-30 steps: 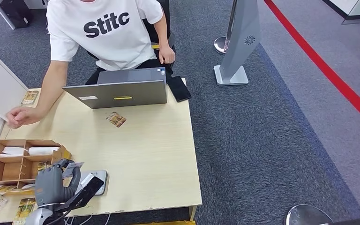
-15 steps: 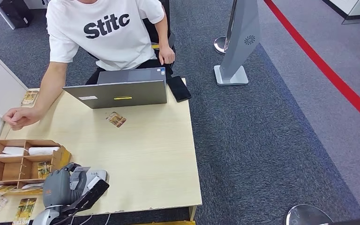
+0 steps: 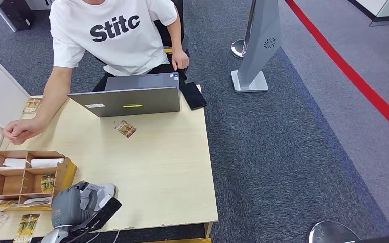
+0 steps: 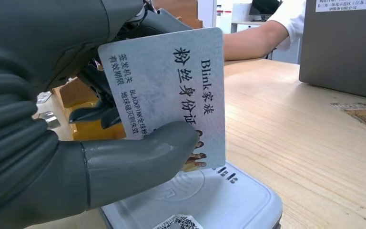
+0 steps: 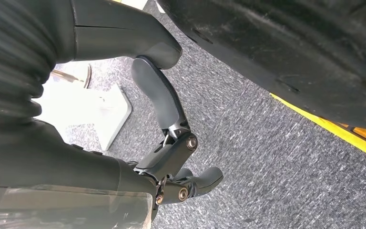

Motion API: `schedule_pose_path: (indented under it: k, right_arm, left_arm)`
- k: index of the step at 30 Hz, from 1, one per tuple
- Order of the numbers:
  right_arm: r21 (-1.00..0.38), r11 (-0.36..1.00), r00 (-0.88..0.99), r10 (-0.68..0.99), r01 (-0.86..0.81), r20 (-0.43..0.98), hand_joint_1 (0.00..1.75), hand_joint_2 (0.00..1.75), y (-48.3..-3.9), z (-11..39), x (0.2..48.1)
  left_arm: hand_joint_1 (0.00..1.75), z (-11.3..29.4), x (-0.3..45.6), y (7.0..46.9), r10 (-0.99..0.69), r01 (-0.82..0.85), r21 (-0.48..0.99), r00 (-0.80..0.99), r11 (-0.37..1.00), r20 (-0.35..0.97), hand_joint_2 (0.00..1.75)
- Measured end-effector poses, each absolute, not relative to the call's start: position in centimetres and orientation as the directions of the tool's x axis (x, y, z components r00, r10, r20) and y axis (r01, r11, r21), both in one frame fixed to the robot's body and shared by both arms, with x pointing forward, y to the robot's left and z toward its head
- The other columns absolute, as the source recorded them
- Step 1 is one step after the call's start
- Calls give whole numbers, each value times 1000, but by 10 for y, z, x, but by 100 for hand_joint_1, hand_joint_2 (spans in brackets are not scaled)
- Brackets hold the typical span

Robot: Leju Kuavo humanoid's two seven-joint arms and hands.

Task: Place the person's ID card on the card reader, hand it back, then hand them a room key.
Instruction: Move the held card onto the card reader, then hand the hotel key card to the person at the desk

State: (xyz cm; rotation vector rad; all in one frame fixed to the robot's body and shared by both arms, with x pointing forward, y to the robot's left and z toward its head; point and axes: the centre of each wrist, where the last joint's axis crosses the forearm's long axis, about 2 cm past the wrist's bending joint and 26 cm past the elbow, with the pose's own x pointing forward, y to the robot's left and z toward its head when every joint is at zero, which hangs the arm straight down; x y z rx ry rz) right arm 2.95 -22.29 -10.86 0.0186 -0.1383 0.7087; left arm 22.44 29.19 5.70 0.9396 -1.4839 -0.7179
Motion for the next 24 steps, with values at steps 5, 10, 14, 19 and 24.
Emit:
schedule_pose_path:
  k: [5, 10, 14, 19, 24]
  right_arm:
    - [-29, 760, 751, 647, -649, 133, 0, 175, -223, -109, 29]
    - [-29, 760, 751, 647, -649, 133, 0, 175, -223, -109, 29]
    - [-30, 759, 750, 648, -651, 134, 0, 175, -223, -109, 29]
    - [-30, 758, 748, 649, -652, 137, 0, 175, -223, -109, 30]
    - [-31, 757, 747, 650, -653, 141, 0, 175, -223, -109, 30]
  left_arm:
    - [175, 56, 224, 292, -870, -150, 861, 6, 487, 493, 175]
    - [175, 55, 224, 292, -870, -149, 861, 7, 486, 492, 175]
    - [175, 56, 225, 292, -873, -158, 862, 1, 482, 488, 175]
    - [175, 68, 233, 296, -886, -205, 864, -35, 459, 462, 175]
    - [175, 110, 264, 306, -911, -340, 846, -118, 410, 394, 175]
